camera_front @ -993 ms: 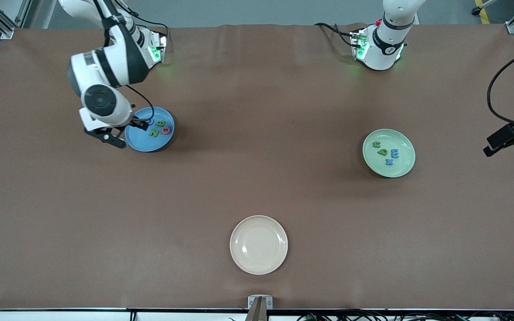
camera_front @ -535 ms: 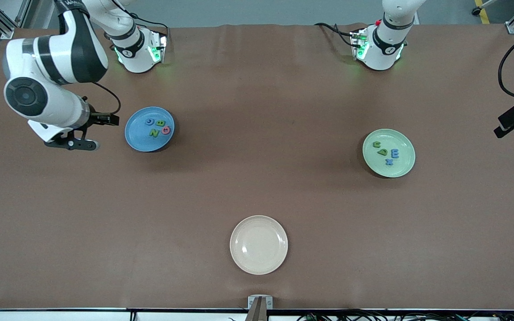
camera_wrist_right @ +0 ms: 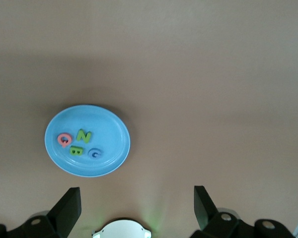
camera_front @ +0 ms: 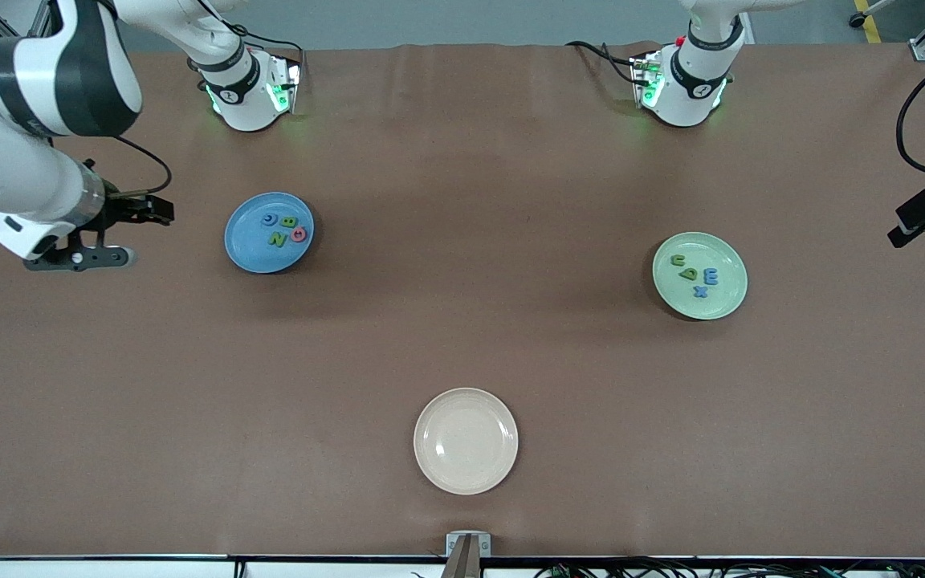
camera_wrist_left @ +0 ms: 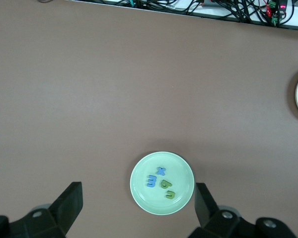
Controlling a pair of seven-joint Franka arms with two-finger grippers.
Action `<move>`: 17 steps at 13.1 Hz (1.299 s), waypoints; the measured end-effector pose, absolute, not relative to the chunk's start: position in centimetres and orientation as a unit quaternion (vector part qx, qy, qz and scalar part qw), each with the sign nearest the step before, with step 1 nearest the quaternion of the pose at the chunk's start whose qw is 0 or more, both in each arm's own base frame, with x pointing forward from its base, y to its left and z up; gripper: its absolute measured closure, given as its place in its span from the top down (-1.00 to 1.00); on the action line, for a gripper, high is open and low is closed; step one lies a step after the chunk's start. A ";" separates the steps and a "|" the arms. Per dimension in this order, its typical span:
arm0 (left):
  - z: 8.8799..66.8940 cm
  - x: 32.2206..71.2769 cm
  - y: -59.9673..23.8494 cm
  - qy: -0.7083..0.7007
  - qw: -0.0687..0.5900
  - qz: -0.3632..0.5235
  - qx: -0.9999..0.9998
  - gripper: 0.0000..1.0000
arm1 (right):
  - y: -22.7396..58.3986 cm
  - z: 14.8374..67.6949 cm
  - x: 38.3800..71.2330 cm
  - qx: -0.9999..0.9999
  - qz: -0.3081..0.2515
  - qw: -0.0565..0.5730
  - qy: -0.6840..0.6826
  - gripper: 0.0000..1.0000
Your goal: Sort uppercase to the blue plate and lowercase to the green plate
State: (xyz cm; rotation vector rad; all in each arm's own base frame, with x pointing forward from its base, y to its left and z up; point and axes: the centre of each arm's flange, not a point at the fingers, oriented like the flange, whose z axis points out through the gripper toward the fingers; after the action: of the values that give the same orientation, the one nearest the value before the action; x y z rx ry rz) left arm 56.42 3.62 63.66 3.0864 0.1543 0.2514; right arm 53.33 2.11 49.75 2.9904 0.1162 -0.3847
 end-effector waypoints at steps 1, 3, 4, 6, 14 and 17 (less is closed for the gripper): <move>63.7 56.4 3.3 0.047 0.021 0.081 0.995 1.00 | 1.2 50.9 53.8 0.992 -0.115 0.049 0.029 1.00; 63.7 56.5 2.9 0.043 0.021 0.081 0.996 1.00 | -0.7 52.9 54.7 0.995 -0.095 0.029 0.014 1.00; 63.7 56.5 2.7 0.042 0.021 0.081 0.996 1.00 | -1.5 53.6 55.0 0.996 -0.088 0.027 0.009 1.00; 63.9 56.5 2.6 0.041 0.021 0.083 0.995 1.00 | -2.9 54.2 55.4 0.996 -0.082 0.026 0.006 1.00; 63.9 56.2 1.9 0.034 0.022 0.076 0.996 1.00 | -6.9 59.8 55.6 0.998 -0.042 0.026 -0.026 1.00; 63.9 56.2 2.3 0.038 0.022 0.076 0.996 1.00 | -7.0 61.1 55.6 0.999 -0.032 0.026 -0.027 1.00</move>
State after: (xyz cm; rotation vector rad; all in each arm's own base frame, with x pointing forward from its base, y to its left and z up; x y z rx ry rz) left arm 56.22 2.34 63.90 3.0860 0.1185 0.2339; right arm 55.64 -7.00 61.12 3.0859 -0.0822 -0.0987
